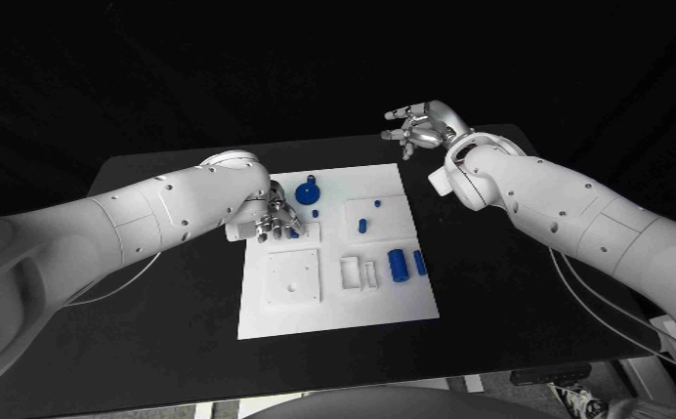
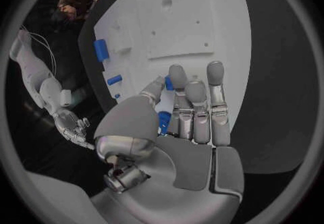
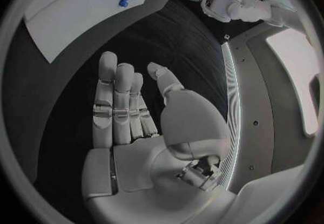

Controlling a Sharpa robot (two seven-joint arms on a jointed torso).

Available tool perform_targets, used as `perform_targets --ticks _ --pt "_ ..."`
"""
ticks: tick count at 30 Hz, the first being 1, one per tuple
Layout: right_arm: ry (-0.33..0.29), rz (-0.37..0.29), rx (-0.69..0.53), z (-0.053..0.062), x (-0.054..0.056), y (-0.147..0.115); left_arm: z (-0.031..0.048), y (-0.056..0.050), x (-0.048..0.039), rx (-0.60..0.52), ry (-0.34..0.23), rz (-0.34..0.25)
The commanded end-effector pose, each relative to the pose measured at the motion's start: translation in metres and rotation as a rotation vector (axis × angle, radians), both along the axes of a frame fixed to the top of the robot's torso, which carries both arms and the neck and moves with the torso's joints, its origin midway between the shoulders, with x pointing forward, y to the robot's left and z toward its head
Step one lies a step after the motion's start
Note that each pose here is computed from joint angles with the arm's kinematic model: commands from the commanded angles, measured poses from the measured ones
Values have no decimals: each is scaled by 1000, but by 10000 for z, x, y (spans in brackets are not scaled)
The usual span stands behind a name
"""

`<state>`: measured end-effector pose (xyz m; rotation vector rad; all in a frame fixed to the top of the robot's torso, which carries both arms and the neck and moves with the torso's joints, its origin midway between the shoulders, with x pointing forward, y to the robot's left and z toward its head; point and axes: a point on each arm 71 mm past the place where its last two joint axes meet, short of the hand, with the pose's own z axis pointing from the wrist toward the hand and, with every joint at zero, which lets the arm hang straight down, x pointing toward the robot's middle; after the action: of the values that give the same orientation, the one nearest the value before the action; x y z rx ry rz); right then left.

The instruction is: Assemble the parts on the task board

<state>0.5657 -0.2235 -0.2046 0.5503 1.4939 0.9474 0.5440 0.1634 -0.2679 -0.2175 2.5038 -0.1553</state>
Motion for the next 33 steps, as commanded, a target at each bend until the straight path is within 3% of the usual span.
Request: perform_targets --ticks 1,23,26,33 --pt "0 12 -4 -2 -4 15 0 8 9 -4 -21 5" --pt "5 0 -9 -36 -4 -43 33 154 -10 -39 -30 40" --pt "5 -4 -11 -41 -4 -57 65 163 -23 -64 -21 49" --pt "6 -9 -13 -45 -4 -87 220 219 -40 -131 -32 70"
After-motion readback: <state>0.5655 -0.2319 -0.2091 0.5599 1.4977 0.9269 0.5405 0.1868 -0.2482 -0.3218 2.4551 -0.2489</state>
